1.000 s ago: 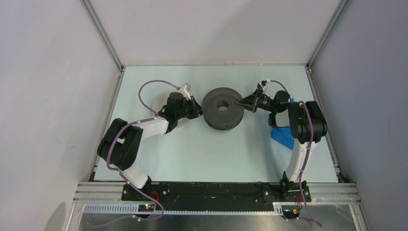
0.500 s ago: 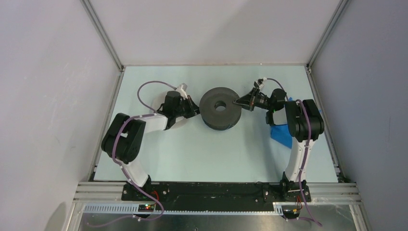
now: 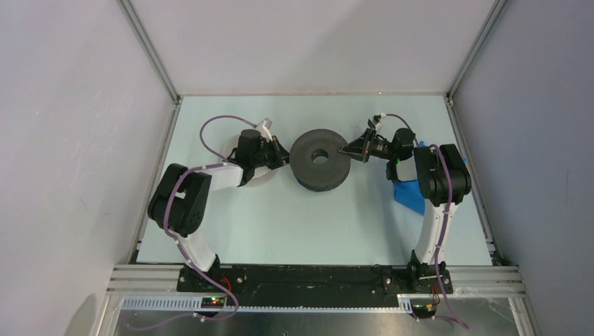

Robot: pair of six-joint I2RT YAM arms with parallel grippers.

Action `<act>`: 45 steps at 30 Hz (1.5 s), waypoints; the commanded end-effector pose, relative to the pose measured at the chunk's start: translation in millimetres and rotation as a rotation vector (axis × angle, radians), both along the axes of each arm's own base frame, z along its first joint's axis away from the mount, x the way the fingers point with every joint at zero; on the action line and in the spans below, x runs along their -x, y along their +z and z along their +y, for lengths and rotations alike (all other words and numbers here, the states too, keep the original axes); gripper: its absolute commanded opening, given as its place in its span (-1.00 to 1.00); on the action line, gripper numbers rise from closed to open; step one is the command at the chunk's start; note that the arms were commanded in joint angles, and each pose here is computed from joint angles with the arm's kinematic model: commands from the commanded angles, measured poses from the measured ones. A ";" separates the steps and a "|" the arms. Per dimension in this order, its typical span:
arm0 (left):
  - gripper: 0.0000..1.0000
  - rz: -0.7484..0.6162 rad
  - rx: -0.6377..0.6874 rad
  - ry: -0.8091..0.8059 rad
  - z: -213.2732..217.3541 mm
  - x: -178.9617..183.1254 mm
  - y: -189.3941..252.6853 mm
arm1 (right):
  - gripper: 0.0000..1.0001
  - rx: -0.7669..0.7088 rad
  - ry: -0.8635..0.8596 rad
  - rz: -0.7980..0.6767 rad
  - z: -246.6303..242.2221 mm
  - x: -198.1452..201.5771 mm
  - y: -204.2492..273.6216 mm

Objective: Wrap the cables
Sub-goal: Wrap the cable around the cable reel.

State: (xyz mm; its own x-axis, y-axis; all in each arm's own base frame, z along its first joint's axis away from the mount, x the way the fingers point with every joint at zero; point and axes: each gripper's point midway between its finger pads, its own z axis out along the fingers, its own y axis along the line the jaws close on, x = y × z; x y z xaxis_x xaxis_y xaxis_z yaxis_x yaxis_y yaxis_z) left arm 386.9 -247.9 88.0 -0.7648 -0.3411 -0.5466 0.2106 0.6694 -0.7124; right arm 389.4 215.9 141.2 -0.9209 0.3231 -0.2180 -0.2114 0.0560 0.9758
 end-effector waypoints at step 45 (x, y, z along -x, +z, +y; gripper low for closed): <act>-0.10 -0.164 0.080 0.032 18.6 25.6 87.2 | -1.00 0.006 -0.006 0.069 2.5 3.2 10.5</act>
State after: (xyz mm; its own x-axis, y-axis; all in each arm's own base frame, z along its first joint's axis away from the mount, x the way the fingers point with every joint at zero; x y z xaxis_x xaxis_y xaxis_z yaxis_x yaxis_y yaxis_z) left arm 367.2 -223.8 161.2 -0.6851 -0.3968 -0.6110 0.2775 0.6333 -0.7224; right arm 386.8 216.5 125.2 -0.9379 0.3373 -0.0813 -0.0540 0.0895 0.9945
